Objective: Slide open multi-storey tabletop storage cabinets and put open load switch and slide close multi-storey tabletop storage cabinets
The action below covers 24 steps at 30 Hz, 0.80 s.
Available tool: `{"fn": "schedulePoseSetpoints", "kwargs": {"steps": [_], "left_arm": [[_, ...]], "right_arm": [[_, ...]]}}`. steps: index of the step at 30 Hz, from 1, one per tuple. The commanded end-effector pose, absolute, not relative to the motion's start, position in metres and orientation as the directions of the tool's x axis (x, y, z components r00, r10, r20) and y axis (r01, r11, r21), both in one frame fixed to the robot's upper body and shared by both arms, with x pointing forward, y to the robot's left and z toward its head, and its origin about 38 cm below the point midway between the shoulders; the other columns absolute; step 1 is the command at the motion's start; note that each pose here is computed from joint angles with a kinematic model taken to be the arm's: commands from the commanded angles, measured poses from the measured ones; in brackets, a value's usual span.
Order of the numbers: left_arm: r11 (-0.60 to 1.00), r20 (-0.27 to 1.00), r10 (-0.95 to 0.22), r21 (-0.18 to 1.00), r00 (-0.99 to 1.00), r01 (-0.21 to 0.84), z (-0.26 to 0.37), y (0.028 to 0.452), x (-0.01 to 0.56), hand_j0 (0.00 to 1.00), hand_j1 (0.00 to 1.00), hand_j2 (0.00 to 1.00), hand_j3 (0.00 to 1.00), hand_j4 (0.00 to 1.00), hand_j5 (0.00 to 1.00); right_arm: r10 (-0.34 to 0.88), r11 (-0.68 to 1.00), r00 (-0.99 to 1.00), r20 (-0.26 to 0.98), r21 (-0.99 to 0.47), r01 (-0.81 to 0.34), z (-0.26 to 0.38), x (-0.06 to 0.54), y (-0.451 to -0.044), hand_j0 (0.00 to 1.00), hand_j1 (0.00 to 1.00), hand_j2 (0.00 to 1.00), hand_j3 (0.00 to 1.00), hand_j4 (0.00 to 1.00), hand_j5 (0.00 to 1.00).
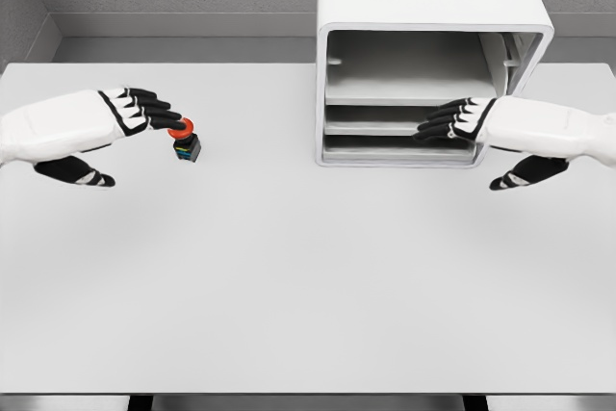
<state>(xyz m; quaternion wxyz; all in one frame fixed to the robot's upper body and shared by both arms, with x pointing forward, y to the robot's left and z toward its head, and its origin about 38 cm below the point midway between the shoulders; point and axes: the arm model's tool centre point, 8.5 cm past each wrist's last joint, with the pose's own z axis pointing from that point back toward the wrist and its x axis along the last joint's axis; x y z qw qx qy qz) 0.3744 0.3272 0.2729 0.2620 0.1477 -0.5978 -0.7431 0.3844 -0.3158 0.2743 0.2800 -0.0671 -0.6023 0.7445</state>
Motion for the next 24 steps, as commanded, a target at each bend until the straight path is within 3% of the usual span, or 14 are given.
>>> {"fn": "schedulePoseSetpoints", "kwargs": {"steps": [1, 9, 14, 24], "left_arm": [[-0.176, 0.076, -0.572, 0.961, -0.817, 0.213, 0.263, 0.323, 0.377, 1.00, 1.00, 1.00, 1.00, 1.00, 1.00], [-0.174, 0.087, -0.624, 0.954, -0.777, 0.246, 0.245, 0.302, 0.446, 1.00, 1.00, 1.00, 1.00, 1.00, 1.00], [-0.168, 0.127, -0.606, 0.944, -0.785, 0.283, 0.234, 0.277, 0.465, 1.00, 1.00, 1.00, 1.00, 1.00, 1.00], [-0.197, 0.177, -0.685, 0.889, -0.707, 0.413, 0.194, 0.291, 0.493, 1.00, 1.00, 1.00, 1.00, 1.00, 1.00]], "right_arm": [[0.489, -0.107, -0.836, 0.248, -0.934, -0.340, 0.273, 0.385, -0.312, 1.00, 1.00, 1.00, 1.00, 1.00, 1.00], [0.453, -0.079, -0.854, 0.255, -0.943, -0.323, 0.275, 0.391, -0.295, 1.00, 1.00, 1.00, 1.00, 1.00, 1.00], [0.419, -0.158, -0.872, 0.255, -0.925, -0.347, 0.266, 0.392, -0.279, 1.00, 1.00, 1.00, 1.00, 1.00, 1.00], [0.635, -0.105, -0.717, 0.286, -0.888, -0.447, 0.275, 0.432, -0.292, 1.00, 1.00, 1.00, 1.00, 1.00, 1.00]]}}
